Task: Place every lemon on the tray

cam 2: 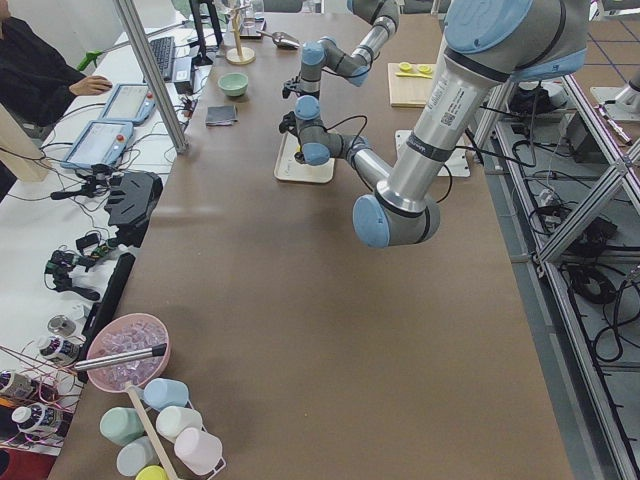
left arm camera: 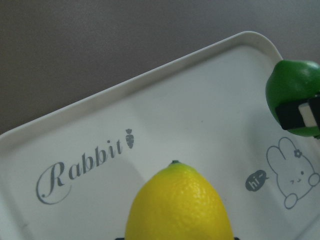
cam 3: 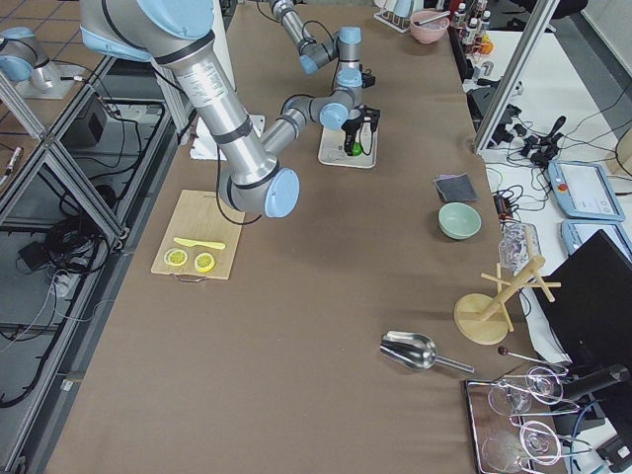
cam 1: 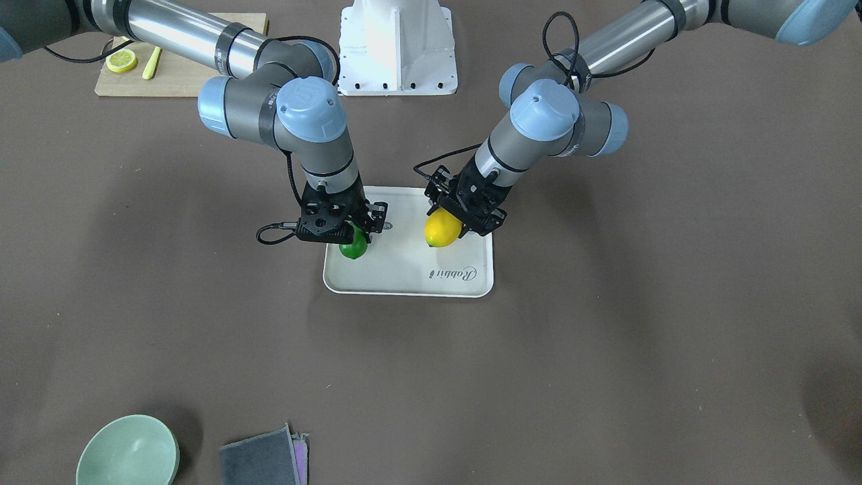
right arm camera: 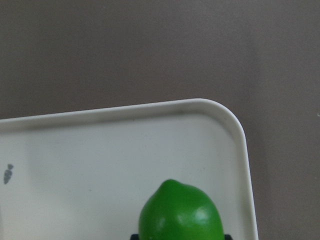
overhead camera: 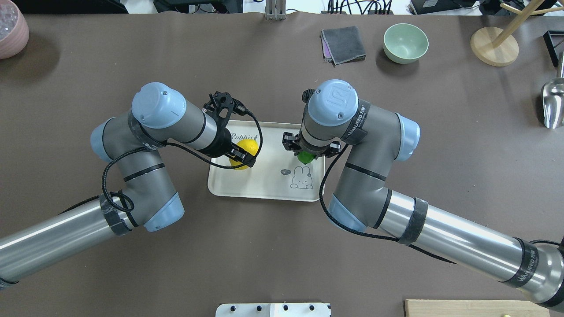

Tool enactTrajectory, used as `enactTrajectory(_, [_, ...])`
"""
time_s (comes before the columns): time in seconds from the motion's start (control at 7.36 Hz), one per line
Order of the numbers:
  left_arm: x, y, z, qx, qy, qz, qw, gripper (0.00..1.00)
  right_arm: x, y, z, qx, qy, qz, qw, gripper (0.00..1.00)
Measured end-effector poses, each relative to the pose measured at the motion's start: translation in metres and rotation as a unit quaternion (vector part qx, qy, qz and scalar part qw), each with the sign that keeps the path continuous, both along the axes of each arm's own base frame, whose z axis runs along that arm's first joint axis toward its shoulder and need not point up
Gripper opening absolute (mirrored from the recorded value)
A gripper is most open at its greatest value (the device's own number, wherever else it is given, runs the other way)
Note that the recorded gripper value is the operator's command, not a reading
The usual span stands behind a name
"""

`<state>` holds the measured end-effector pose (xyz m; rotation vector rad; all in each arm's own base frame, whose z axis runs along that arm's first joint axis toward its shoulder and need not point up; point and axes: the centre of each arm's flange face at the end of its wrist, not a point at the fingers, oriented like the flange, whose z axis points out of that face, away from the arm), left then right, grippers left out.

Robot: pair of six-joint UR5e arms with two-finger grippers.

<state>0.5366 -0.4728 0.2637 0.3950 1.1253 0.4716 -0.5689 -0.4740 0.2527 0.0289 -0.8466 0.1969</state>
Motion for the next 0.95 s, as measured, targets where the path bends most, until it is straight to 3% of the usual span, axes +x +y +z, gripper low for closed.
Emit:
enactTrajectory(0.27, [-0.004,0.0,-0.003,0.009,0.002,-0.006,0.9999,0.98,-0.005,0.001,-0.007,0.004,-0.01,0.0,0.9999,1.0])
enactTrajectory(0.54, [-0.022,-0.007,-0.006,0.018,0.007,-0.015,0.9997,0.98,0.039,-0.017,-0.036,0.007,-0.035,0.018,0.9992,1.0])
enactTrajectory(0.82, [-0.065,-0.041,-0.003,0.052,0.001,-0.035,0.998,0.98,0.147,-0.043,-0.051,-0.008,-0.056,0.033,0.9979,1.0])
enactTrajectory(0.95, [-0.088,-0.059,0.002,0.07,-0.009,-0.052,0.9962,0.98,0.209,-0.037,-0.031,0.014,-0.055,0.033,0.9978,1.0])
